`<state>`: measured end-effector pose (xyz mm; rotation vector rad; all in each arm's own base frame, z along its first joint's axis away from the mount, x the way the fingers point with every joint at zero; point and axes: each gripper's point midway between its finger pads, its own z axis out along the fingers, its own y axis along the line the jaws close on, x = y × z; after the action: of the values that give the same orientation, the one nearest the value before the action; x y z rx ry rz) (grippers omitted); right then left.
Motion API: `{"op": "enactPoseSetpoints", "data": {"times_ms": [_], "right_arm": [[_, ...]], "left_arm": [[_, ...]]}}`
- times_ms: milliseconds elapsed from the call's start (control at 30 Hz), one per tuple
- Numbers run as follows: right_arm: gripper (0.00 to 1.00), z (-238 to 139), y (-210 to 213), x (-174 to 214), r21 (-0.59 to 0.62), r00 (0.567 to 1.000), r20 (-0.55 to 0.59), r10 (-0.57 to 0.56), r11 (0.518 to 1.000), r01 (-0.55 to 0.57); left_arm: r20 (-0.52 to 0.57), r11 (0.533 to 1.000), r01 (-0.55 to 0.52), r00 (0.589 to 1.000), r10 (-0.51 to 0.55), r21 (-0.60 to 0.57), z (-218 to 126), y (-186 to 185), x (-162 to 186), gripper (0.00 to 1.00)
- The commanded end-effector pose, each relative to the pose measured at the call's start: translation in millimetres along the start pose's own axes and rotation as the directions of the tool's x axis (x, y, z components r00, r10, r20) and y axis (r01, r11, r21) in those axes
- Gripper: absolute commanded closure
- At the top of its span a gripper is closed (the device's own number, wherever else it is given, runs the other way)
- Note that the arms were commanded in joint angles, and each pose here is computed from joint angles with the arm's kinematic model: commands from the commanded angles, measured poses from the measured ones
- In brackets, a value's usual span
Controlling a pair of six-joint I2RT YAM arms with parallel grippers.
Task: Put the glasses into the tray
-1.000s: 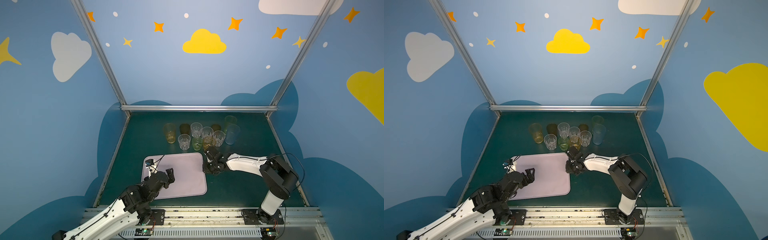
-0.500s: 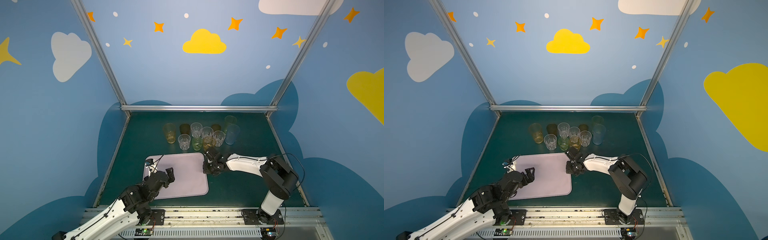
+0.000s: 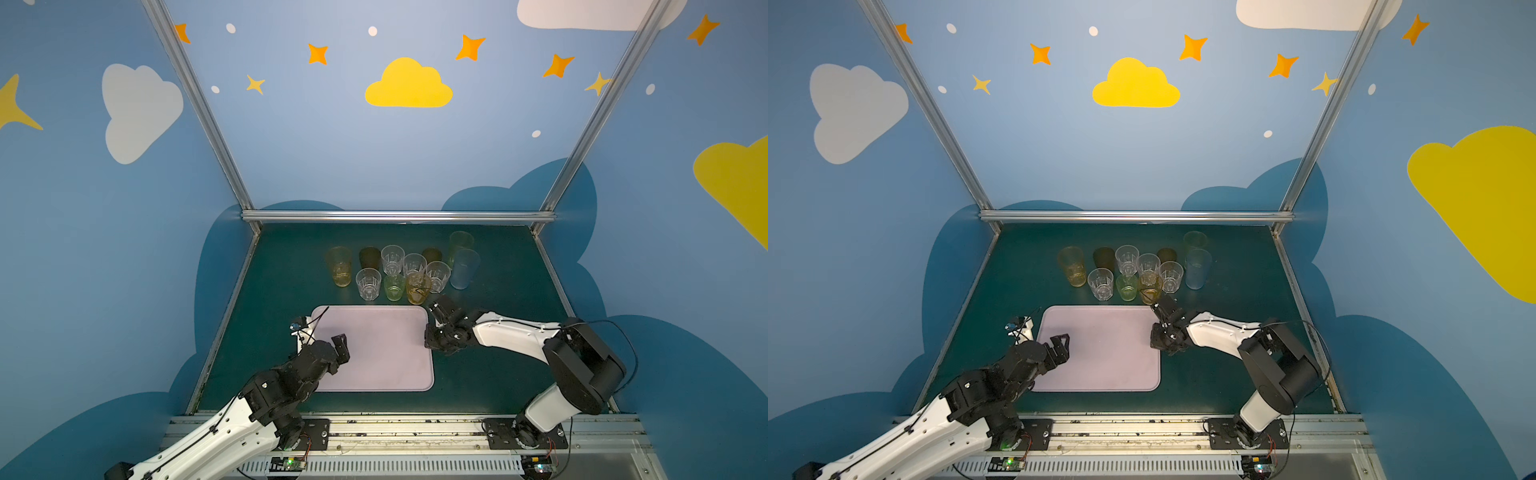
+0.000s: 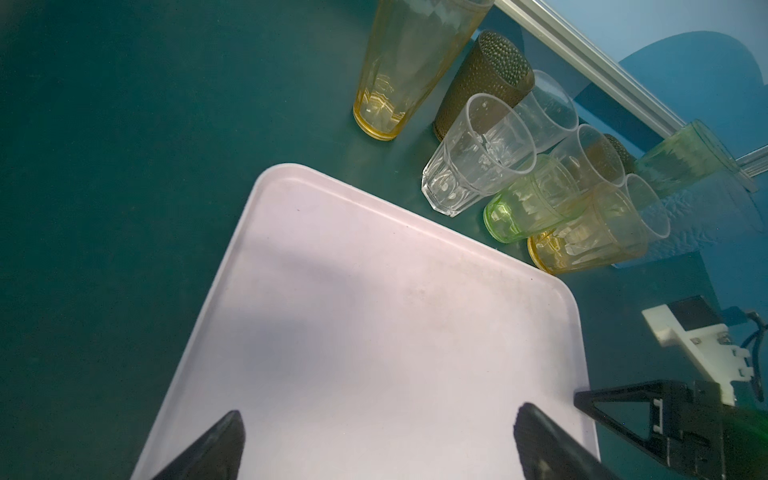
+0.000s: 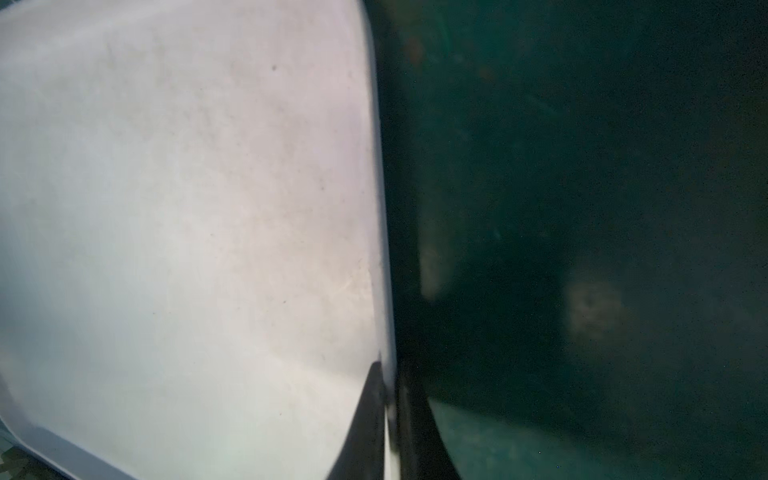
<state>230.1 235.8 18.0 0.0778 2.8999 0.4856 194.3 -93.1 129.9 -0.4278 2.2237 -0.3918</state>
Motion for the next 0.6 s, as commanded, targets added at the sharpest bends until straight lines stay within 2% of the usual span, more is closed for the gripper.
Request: {"op": "enactPoseSetpoints", "data": {"times_ms": [0,567], "right_arm": [[0.91,-4,-45,13,0.138,0.999,-0.034,0.023,0.99,-0.018],[0.88,-28,-81,7,0.154,1.0,-0.012,0.022,0.988,-0.02]], "left_arm": [[0.012,1.0,-0.006,1.0,0.006,-0.004,0,-2,-5,0.0],[-0.005,1.0,-0.024,1.0,0.024,-0.017,6,-8,-4,0.0]]}}
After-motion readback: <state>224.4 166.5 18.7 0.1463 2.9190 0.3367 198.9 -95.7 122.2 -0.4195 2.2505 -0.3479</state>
